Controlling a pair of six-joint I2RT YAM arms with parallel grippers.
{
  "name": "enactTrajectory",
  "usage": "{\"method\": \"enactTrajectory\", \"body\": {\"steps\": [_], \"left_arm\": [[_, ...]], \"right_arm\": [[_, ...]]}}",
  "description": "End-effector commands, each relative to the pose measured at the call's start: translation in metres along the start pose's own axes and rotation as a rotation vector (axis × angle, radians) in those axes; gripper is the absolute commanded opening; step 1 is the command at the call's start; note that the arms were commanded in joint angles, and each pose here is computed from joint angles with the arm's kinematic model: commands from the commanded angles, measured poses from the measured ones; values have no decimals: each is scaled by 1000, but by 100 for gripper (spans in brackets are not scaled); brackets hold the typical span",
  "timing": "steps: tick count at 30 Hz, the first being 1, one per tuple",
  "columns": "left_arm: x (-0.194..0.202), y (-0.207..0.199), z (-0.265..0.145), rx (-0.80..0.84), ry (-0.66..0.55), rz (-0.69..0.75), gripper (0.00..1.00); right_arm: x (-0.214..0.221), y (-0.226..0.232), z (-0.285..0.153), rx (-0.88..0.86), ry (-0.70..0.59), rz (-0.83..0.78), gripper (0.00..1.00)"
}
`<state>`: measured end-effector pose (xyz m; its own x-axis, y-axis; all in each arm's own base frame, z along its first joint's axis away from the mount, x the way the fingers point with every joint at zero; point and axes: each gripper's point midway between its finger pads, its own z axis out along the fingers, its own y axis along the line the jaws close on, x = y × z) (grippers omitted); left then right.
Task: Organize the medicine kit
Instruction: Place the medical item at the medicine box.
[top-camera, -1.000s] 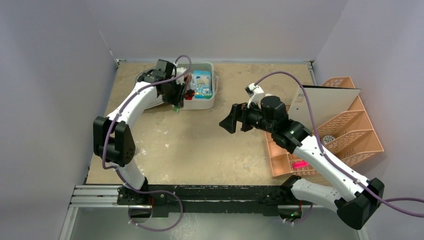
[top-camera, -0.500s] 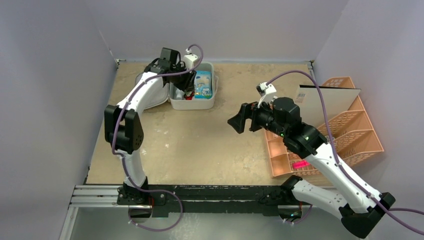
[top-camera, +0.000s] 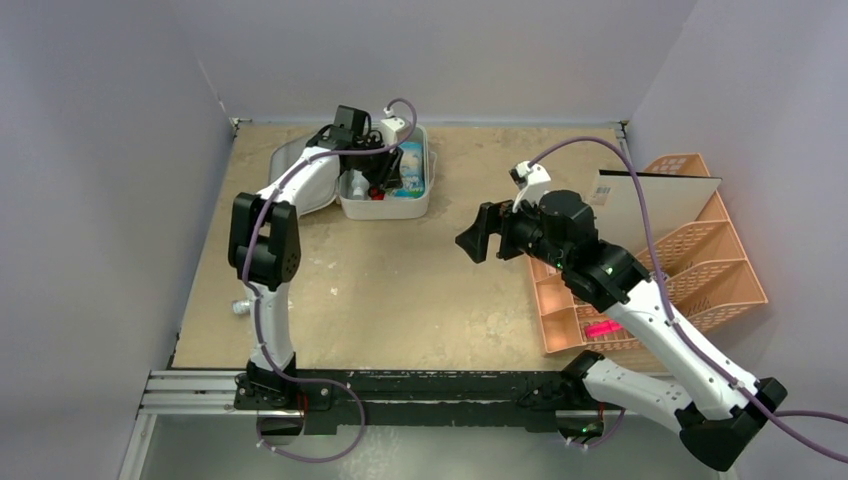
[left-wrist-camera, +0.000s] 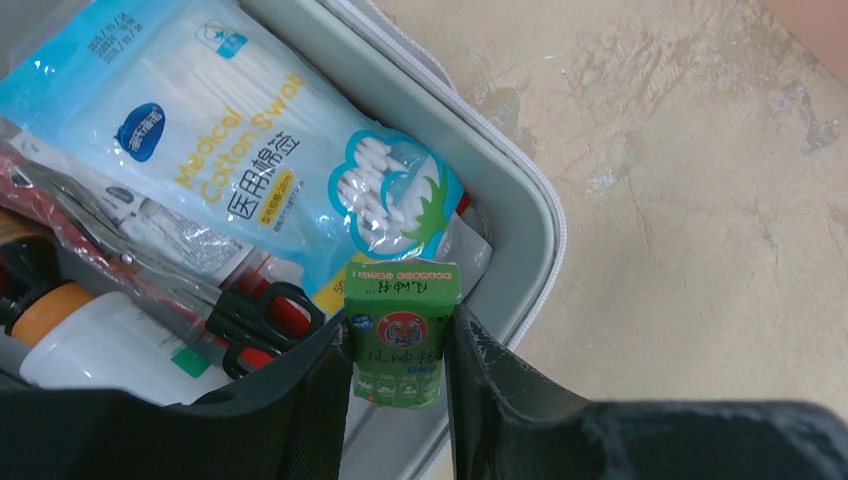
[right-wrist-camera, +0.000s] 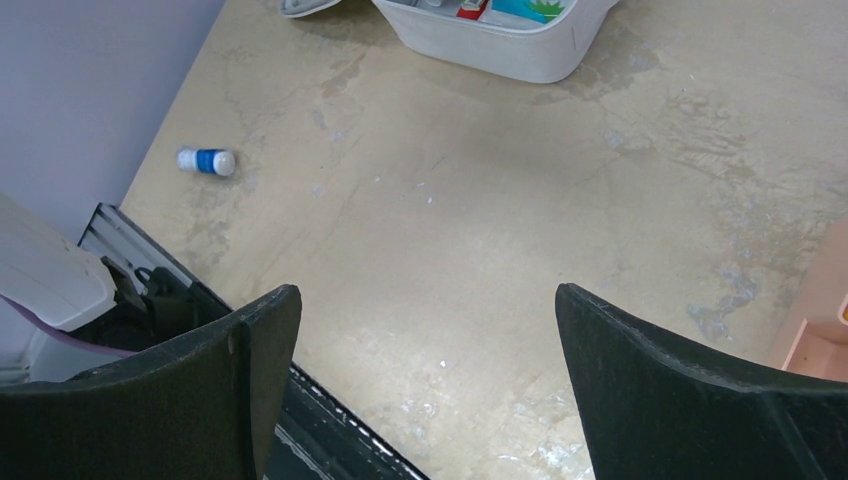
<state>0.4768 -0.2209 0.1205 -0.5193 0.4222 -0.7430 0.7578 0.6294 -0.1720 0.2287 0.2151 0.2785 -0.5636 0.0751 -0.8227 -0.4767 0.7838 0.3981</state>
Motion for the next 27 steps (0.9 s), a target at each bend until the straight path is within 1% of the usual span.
{"method": "enactTrajectory", "body": {"steps": [1,6,12,16,18,22,27], "left_arm": [[-29,-3,5,39,-100,71,34],[-27,-3,17,65,-94,72,34],[-16,-18,30,114,-67,74,35],[-17,-22,29,107,-61,94,42],[-19,-26,29,126,-68,77,44],[-17,-33,29,157,-66,38,46],[-18,-38,26,173,-63,14,45]], "right_arm": [[-17,4,7,-8,-39,-13,99],[-21,6,17,-14,-41,-12,99],[-22,8,23,-25,-37,-9,99],[-22,12,27,-48,-35,-10,99],[-23,13,27,-52,-35,-10,99],[-25,14,24,-55,-46,-12,99],[-26,13,21,-53,-65,-16,99]]}}
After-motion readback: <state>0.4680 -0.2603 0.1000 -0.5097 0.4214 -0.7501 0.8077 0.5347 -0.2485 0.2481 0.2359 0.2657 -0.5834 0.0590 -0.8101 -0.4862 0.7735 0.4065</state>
